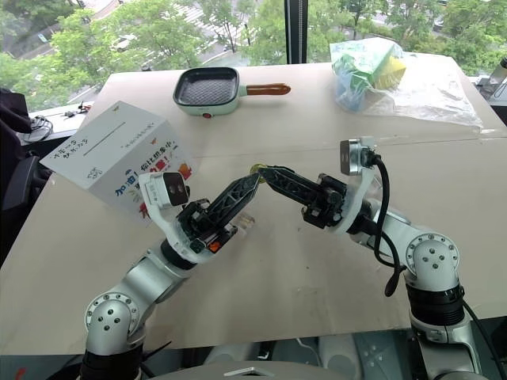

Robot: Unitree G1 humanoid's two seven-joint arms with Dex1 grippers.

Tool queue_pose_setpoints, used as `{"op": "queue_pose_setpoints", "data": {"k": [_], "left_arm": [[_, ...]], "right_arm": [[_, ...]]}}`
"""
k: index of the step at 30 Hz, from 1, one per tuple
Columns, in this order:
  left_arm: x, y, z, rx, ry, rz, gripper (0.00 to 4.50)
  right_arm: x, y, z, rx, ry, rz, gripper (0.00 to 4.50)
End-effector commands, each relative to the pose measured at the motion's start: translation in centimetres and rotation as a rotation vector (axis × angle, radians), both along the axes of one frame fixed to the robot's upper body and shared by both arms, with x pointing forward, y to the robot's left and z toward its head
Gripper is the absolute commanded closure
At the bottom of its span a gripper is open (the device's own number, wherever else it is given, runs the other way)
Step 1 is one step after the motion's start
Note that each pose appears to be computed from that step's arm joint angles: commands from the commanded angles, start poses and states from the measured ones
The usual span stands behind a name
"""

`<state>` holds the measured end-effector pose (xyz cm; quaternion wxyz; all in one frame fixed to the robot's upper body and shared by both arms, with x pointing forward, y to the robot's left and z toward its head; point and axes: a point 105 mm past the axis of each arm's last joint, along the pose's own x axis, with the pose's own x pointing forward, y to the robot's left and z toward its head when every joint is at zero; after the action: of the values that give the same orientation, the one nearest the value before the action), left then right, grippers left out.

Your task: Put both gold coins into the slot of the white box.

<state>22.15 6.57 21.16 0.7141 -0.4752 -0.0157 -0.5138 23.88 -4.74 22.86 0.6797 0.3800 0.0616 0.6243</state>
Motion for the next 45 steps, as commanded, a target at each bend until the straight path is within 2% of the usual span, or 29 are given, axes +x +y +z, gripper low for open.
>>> {"op": "queue_pose_setpoints", "data": {"k": [1, 3, 4, 6, 10, 13, 15, 18, 23, 27, 31, 36, 45], "left_arm": [[-0.1, -0.3, -0.2, 0.014, 0.007, -0.009, 4.42], [-0.1, -0.3, -0.2, 0.014, 0.007, -0.008, 4.42], [0.0, -0.3, -0.2, 0.016, 0.007, -0.004, 4.48], [0.2, 0.1, -0.2, 0.047, -0.014, 0.033, 4.50], [-0.1, 2.7, 0.0, 0.169, -0.081, 0.131, 4.50], [0.2, 5.4, 0.7, 0.296, -0.128, 0.219, 4.50], [0.4, 7.3, 1.4, 0.450, -0.183, 0.260, 4.50], [1.3, 10.0, 2.8, 0.702, -0.269, 0.360, 4.50], [3.2, 15.3, 6.4, 0.978, -0.365, 0.501, 4.50], [3.8, 18.3, 6.8, 1.025, -0.353, 0.518, 4.50], [4.6, 21.6, 6.0, 1.055, -0.282, 0.523, 4.50], [5.7, 24.4, 6.1, 1.036, -0.264, 0.530, 4.50], [7.1, 28.1, 4.6, 1.125, -0.199, 0.522, 4.50]], "right_arm": [[-1.9, 1.0, 1.0, 0.018, -0.056, 0.101, 4.50], [-1.9, 1.0, 1.0, 0.016, -0.056, 0.103, 4.50], [-1.8, 1.0, 1.0, 0.018, -0.059, 0.094, 4.20], [-1.5, 0.9, 1.0, 0.011, -0.068, 0.074, 3.55], [0.5, -1.0, 0.7, -0.025, -0.080, -0.053, 1.71], [1.6, -2.1, -0.6, -0.171, -0.191, -0.117, 1.71], [2.3, -2.6, -1.1, -0.256, -0.312, -0.154, 1.71], [2.9, -2.6, -0.9, -0.301, -0.450, -0.156, 1.71], [4.0, -1.1, 0.8, -0.343, -0.754, -0.216, 1.71], [4.2, -0.1, 1.7, -0.340, -0.860, -0.240, 1.71], [3.6, 1.0, 2.2, -0.352, -0.944, -0.214, 1.71], [2.9, 1.8, 1.7, -0.363, -0.934, -0.153, 1.71], [2.8, 2.1, 1.1, -0.374, -0.936, -0.161, 1.71]]}}
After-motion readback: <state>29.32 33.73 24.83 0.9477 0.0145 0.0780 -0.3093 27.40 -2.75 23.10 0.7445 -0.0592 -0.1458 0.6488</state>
